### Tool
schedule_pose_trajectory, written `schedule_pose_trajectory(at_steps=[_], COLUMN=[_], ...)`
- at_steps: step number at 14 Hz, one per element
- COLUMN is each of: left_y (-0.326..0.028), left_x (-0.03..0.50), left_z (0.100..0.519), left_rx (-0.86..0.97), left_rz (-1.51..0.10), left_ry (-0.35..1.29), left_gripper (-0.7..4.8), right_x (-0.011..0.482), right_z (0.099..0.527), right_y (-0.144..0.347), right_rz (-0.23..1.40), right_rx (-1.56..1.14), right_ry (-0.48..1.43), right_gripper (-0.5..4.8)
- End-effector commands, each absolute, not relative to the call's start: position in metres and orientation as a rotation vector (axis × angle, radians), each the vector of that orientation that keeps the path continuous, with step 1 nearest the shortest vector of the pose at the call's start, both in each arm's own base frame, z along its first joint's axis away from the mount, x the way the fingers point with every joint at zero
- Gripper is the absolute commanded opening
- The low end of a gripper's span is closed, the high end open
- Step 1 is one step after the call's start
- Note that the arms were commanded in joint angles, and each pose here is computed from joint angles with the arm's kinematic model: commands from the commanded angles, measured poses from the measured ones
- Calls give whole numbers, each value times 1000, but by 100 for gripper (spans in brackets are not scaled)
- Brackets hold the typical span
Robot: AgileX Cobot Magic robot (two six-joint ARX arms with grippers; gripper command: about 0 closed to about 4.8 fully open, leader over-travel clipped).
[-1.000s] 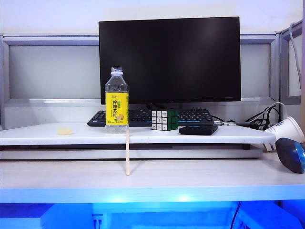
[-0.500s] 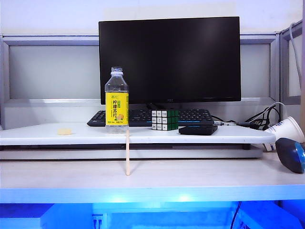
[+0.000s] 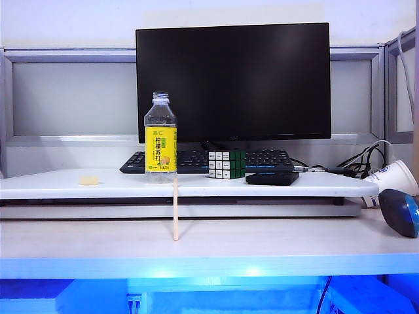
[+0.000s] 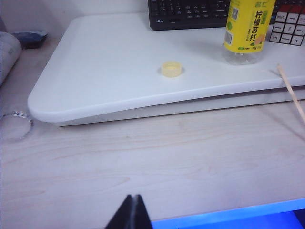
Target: Grab a stick from the table and stick it in a plastic bottle.
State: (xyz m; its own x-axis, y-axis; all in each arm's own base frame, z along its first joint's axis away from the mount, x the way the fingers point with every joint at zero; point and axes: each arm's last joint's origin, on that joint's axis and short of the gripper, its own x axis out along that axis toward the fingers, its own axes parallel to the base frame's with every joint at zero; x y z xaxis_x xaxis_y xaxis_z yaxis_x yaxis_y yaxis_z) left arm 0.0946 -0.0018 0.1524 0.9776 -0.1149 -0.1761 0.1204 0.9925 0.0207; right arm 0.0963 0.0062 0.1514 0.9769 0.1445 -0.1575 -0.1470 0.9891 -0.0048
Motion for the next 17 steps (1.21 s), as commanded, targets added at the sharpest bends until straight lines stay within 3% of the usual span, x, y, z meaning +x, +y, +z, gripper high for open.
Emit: schedule_pose_trajectory(at_steps=[1, 2, 5, 9, 13, 14, 15, 17], left_y=[-3, -4, -5, -6, -9, -9, -9, -9], left_x=[94, 94, 94, 94, 93, 93, 93, 93], left_z=[152, 152, 153, 153, 154, 154, 154, 154], left_rx=[30, 27, 21, 10, -51, -51, -51, -51], left_rz=[-152, -190, -212, -279, -358, -362, -365, -363], left_ry=[181, 179, 178, 171, 175, 174, 174, 174], left_gripper=[-5, -5, -5, -5, -5, -5, -5, -5], right_x=[97, 96, 94, 90, 98, 111, 160, 191], right_z=[159, 166, 182, 204, 236, 251, 280, 284], right_y=[7, 7, 7, 7, 11, 13, 24, 46], right_rz=[160, 160, 165, 180, 317, 376, 601, 730], right_rx=[40, 55, 99, 192, 233, 262, 440, 464], right_ry=[97, 57, -6, -89, -45, -9, 131, 259], right_gripper=[90, 132, 133, 225, 288, 308, 400, 437])
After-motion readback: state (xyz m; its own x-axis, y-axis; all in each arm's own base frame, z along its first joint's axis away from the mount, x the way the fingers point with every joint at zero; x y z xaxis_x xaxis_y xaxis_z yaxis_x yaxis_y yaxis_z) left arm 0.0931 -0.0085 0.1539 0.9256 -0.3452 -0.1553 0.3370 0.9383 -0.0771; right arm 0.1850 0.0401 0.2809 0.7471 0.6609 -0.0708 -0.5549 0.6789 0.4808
